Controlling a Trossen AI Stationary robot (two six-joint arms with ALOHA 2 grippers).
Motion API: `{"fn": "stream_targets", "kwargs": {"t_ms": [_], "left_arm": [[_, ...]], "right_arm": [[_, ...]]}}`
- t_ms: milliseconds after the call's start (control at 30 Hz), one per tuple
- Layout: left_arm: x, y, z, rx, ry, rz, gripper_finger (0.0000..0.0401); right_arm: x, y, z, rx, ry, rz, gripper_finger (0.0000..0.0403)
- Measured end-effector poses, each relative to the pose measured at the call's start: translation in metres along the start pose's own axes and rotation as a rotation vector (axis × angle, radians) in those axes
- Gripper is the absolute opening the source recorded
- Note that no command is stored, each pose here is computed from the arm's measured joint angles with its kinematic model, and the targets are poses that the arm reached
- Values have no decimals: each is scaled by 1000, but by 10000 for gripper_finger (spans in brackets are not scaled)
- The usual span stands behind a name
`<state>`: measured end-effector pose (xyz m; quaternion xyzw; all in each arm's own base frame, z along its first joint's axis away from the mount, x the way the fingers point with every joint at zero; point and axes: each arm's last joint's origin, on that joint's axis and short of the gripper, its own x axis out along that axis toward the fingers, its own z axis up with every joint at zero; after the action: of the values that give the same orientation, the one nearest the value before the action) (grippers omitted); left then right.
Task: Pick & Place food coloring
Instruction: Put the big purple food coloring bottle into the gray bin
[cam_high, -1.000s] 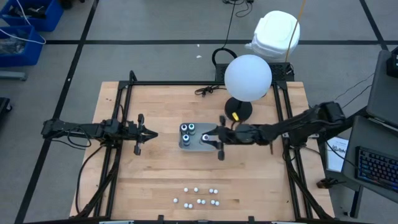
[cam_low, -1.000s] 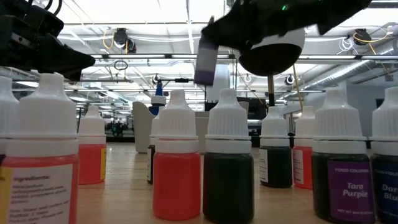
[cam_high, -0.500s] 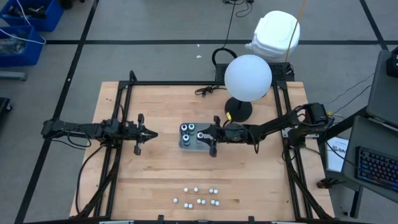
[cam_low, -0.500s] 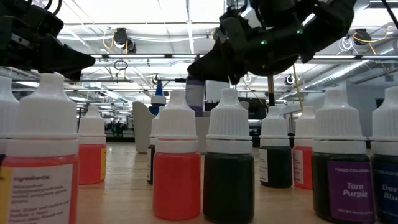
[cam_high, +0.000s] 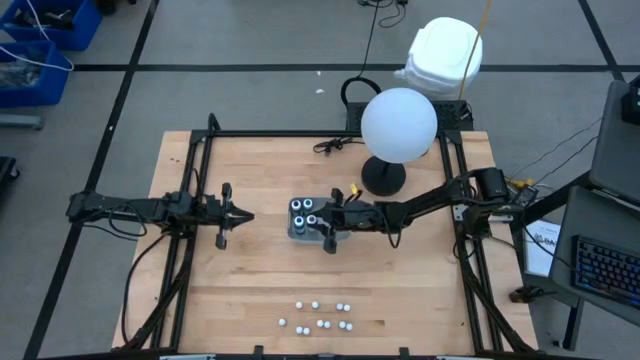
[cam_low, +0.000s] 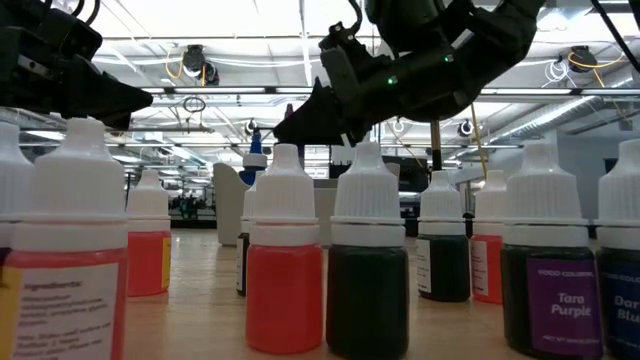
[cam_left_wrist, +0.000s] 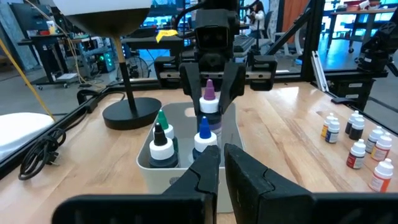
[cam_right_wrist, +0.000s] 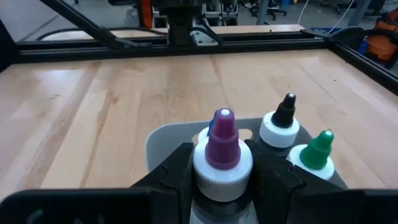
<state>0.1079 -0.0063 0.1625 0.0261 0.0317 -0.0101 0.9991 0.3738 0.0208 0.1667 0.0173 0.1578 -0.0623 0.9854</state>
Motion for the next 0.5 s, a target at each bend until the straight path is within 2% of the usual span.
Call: {"fn": "stream_targets", "kwargs": {"t_ms": [333, 500], "left_arm": [[0, 0, 0, 10, -5, 0, 35], [0, 0, 1, 13, -6, 0, 35]], "right_arm": [[1, -10, 0, 13, 16, -51, 110], [10, -9, -14, 21, 25, -54, 111]]}}
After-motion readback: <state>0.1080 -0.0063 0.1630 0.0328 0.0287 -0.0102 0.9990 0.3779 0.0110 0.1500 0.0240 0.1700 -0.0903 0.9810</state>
